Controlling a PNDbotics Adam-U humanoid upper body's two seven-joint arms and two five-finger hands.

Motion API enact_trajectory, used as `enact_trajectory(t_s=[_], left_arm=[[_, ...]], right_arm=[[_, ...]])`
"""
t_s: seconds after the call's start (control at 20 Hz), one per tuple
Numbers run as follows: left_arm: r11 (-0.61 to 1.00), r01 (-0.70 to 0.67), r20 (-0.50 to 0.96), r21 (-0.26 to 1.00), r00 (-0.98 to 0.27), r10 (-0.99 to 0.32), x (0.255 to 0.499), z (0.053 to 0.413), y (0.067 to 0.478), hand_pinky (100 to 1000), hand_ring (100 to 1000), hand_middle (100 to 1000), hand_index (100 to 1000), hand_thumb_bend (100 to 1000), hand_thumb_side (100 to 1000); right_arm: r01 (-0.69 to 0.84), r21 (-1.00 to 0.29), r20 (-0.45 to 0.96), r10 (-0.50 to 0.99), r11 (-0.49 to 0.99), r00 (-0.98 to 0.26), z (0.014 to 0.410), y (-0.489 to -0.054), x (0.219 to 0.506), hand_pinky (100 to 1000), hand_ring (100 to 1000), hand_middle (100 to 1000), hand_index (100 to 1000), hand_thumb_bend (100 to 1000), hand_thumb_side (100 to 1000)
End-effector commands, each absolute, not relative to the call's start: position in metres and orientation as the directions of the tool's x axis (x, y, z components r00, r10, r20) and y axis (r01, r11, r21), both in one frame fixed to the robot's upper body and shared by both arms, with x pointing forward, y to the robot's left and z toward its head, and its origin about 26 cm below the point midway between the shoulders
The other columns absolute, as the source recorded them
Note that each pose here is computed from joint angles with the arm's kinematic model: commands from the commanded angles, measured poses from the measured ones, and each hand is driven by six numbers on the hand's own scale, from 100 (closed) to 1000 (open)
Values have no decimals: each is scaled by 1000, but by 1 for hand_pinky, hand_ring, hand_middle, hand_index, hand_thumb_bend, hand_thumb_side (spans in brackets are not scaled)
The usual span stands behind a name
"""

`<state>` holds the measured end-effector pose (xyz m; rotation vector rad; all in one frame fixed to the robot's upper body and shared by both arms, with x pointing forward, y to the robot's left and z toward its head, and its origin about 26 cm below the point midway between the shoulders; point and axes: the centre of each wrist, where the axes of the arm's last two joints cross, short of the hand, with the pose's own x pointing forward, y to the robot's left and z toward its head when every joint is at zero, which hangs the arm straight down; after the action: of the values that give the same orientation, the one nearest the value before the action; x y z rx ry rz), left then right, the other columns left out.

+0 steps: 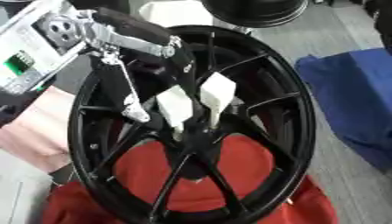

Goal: Pull the pin out of the wheel hub.

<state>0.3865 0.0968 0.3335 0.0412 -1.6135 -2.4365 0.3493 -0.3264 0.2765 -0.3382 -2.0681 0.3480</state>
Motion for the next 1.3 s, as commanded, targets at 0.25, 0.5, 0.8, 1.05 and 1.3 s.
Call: enact_trajectory(t_s=[0.25,0.5,0.8,1.05,1.3], left_arm=[[-402,136,70,906,-982,-174,385,344,97,743,705,639,721,437,162],[-395,145,77,907,-980,-182,390,341,99,745,722,693,737,458,160],[-380,135,63,915,-979,-196,393,346,103,743,716,683,748,463,156],[-381,145,66,913,-975,-213,398,341,105,731,690,625,718,427,148],[-377,156,81,913,-975,-208,399,339,103,724,680,611,707,421,142]], right_arm=[[113,-387,772,389,915,-503,285,-327,347,958,830,689,683,100,701],[113,-386,774,388,916,-501,285,-326,348,958,829,689,683,100,704],[111,-389,774,389,915,-500,285,-326,348,958,829,688,683,100,708],[113,-389,773,391,914,-500,285,-326,348,958,829,689,683,100,713],[115,-388,775,391,915,-497,285,-326,349,958,829,688,682,100,715]])
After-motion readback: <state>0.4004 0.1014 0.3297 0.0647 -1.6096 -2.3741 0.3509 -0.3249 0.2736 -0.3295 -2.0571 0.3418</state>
